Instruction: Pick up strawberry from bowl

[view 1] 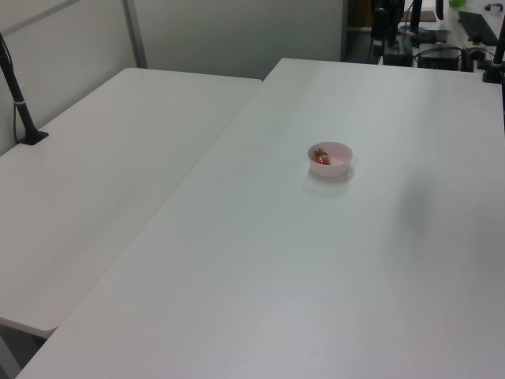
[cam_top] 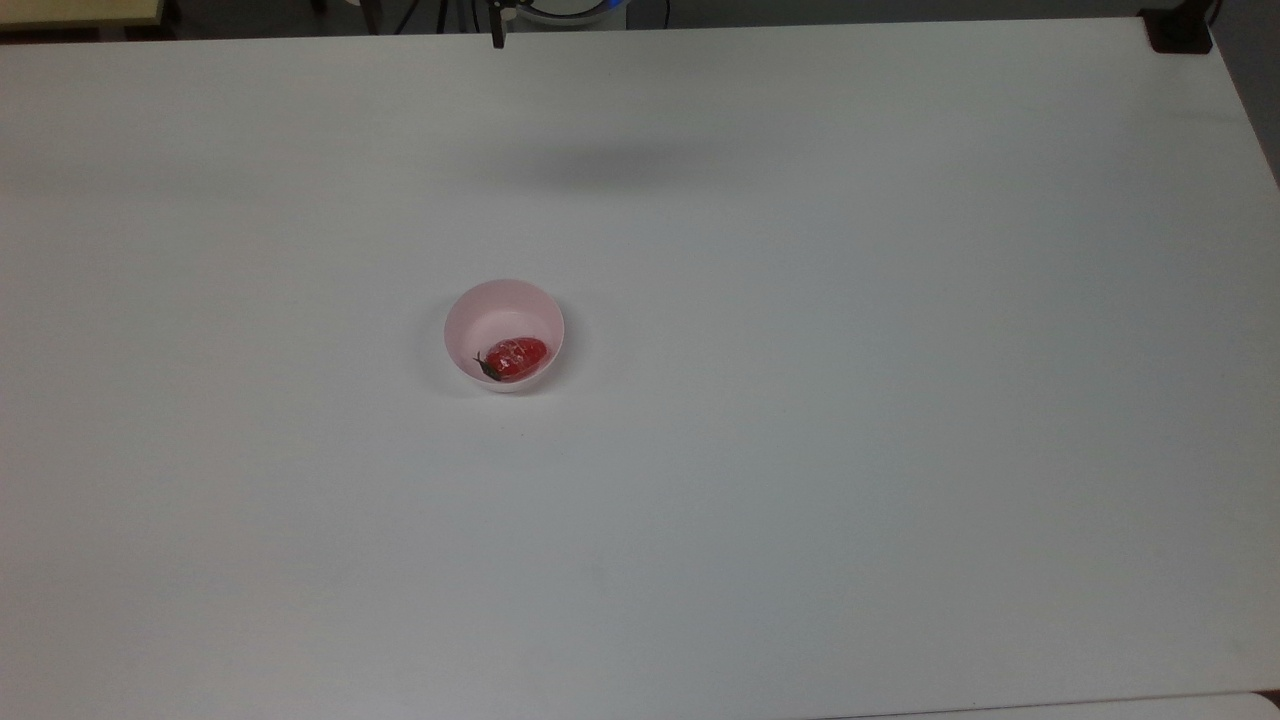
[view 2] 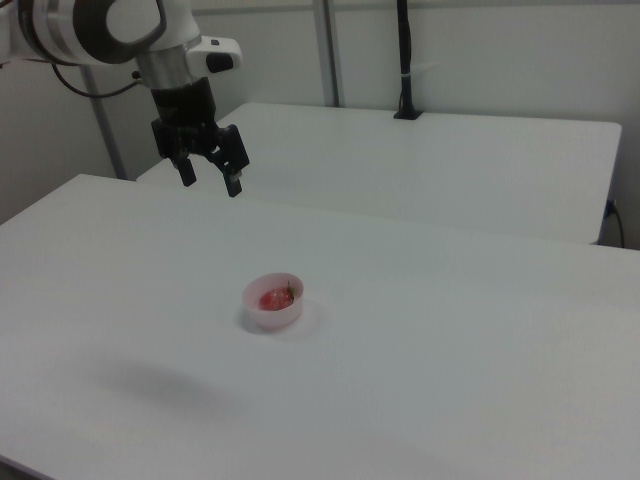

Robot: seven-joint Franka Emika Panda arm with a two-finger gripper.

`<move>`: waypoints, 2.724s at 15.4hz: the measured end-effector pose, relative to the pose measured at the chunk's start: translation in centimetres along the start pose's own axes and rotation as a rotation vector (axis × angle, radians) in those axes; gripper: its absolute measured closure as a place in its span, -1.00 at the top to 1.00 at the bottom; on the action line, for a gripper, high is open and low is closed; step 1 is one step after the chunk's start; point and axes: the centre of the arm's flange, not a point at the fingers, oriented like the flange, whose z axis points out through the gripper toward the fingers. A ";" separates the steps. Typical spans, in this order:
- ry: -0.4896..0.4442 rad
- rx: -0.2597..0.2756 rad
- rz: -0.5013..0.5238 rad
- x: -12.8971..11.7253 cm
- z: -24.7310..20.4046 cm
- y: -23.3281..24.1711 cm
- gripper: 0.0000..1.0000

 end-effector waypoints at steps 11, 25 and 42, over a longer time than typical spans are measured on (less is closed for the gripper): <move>0.000 0.000 0.000 0.0 0.0 0.0 1.00; -0.052 -0.008 -0.063 2.5 6.0 3.5 1.00; -0.063 -0.022 0.371 8.8 26.9 -4.3 0.41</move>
